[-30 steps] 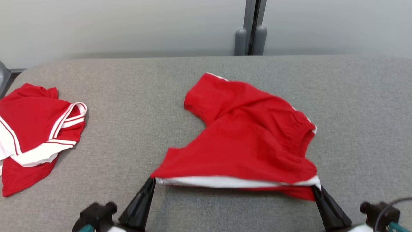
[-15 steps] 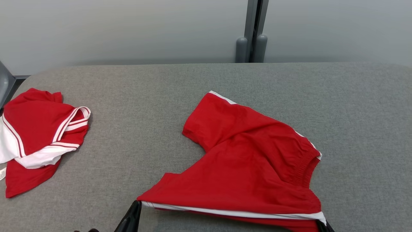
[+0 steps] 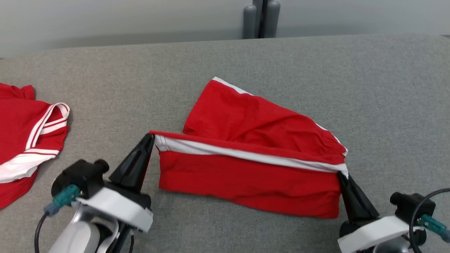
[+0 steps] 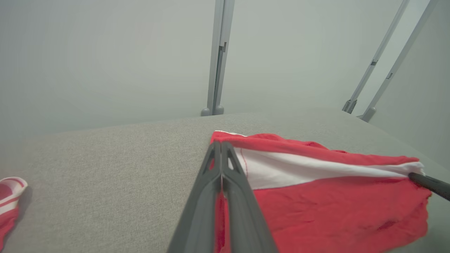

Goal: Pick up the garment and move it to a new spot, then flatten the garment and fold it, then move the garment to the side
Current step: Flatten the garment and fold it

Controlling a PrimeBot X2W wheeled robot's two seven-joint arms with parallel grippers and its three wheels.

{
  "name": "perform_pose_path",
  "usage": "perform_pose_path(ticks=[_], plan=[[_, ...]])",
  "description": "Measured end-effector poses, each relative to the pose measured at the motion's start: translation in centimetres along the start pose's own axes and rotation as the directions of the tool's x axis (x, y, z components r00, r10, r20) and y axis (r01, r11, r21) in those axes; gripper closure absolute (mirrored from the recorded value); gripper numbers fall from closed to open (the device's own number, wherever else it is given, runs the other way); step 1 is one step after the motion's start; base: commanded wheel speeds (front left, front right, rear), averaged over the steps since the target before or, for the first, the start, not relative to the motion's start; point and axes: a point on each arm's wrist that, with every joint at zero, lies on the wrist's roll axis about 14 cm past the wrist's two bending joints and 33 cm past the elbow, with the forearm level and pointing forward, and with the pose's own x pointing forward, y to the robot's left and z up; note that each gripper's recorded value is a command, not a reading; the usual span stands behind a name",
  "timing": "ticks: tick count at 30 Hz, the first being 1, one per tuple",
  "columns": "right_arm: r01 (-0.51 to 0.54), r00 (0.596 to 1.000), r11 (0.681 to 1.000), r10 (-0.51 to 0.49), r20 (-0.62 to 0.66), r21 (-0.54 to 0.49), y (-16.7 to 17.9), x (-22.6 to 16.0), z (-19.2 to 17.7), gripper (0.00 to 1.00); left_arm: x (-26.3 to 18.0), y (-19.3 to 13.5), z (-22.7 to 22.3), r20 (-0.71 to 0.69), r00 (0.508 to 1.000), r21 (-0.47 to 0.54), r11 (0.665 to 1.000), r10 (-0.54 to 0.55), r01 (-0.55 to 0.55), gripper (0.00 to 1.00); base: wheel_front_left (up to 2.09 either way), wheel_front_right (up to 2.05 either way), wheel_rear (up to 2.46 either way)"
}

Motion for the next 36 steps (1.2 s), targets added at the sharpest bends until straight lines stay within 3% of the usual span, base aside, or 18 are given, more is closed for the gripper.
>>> perform_pose_path(ticks=[6,17,29,30,31,32,33,34,35,36], plan=[[0.015,0.999,1.0,-0.015,0.049,-0.002,-0.8,2.9,1.1,1.0,4.9,0.1,-0.3,-0.012,0.998,0.011,0.998,-0.055,0.055,1.0,0.0,0.0,0.0],[0.045,0.995,0.995,-0.052,0.081,0.093,-2.7,6.8,0.5,1.0,15.7,0.0,-3.9,-0.125,0.983,0.058,0.988,-0.133,0.141,1.0,0.0,0.0,0.0],[0.078,0.993,0.994,-0.085,0.081,0.08,-4.4,7.5,0.3,1.0,20.5,-1.2,-9.5,-0.284,0.945,0.072,0.98,-0.16,0.187,1.0,0.0,0.0,0.0],[0.08,0.993,0.994,-0.086,0.082,0.079,-4.4,7.5,0.4,0.9,20.5,-1.5,-9.8,-0.292,0.942,0.065,0.979,-0.166,0.193,1.0,0.0,0.0,0.0],[0.08,0.993,0.994,-0.087,0.082,0.078,-4.4,7.5,0.3,0.63,20.5,-1.9,-10.1,-0.301,0.938,0.055,0.979,-0.173,0.198,1.0,0.0,0.0,0.0],[0.08,0.993,0.994,-0.086,0.083,0.078,-4.4,7.5,0.4,0.27,20.3,-2.1,-10.5,-0.314,0.933,0.047,0.978,-0.179,0.203,1.0,0.0,0.0,0.0],[0.079,0.993,0.994,-0.085,0.084,0.077,-4.4,7.5,0.4,0.07,20.2,-2.4,-10.8,-0.318,0.93,0.039,0.977,-0.185,0.208,0.85,0.0,0.0,0.0],[0.077,0.993,0.994,-0.083,0.084,0.075,-4.3,7.4,0.4,0.0,20.0,-2.6,-10.9,-0.321,0.927,0.038,0.976,-0.192,0.215,0.6,0.0,0.0,0.0],[0.075,0.993,0.995,-0.081,0.083,0.069,-4.2,7.4,0.4,0.0,19.9,-2.7,-11.0,-0.324,0.925,0.036,0.975,-0.195,0.218,0.0,0.0,0.0,0.0],[0.074,0.994,0.995,-0.079,0.081,0.062,-4.2,7.3,0.3,0.0,19.8,-2.8,-10.8,-0.316,0.928,0.033,0.975,-0.199,0.22,0.0,0.0,0.0,0.0]])
